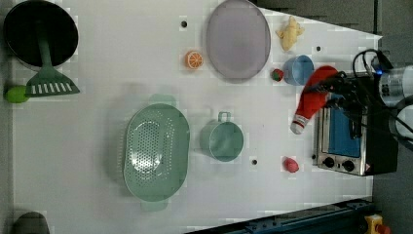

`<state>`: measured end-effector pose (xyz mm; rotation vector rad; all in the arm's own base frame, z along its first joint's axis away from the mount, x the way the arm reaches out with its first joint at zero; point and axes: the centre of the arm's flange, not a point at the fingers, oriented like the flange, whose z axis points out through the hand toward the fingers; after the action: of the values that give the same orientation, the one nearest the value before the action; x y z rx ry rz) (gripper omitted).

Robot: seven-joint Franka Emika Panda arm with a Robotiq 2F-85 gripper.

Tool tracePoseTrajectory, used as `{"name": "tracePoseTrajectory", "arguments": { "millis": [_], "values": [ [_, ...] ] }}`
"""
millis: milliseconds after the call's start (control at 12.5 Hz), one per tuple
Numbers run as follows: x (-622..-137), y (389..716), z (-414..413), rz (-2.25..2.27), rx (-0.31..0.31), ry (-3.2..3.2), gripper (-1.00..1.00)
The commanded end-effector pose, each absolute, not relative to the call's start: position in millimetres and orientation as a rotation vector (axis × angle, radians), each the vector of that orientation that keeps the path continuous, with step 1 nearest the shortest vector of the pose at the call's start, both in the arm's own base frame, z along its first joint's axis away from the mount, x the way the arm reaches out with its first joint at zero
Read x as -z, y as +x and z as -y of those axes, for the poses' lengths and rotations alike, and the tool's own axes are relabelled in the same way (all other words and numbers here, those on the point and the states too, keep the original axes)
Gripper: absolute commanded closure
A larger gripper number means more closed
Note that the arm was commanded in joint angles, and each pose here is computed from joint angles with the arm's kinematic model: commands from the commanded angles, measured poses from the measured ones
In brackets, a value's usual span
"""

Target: Pick ketchup from strainer and place it on the table

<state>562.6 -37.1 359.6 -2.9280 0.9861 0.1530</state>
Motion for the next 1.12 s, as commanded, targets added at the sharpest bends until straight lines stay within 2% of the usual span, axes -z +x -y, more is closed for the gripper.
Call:
{"name": "tracePoseTrajectory", "arguments": {
  "millis": [80, 160, 400, 640, 800, 960, 1040, 1120],
  "values": [
    [-333, 540, 27, -0.812, -0.225, -2.987, -0.17],
    [-319, 531, 31, -0.827, -0.236, -2.985, -0.17],
    [-275, 512, 32, -0.844, -0.17, -2.983, -0.17],
    [-231, 504, 33, -0.819, -0.141, -3.009, -0.23],
    [-201, 502, 32, -0.797, -0.157, -3.026, -0.62],
    [-187, 505, 32, -0.797, -0.126, -3.021, -0.99],
    [-192, 507, 32, -0.795, -0.105, -3.02, -1.0],
    [-209, 515, 31, -0.791, -0.052, -3.016, -1.0]
  ]
}}
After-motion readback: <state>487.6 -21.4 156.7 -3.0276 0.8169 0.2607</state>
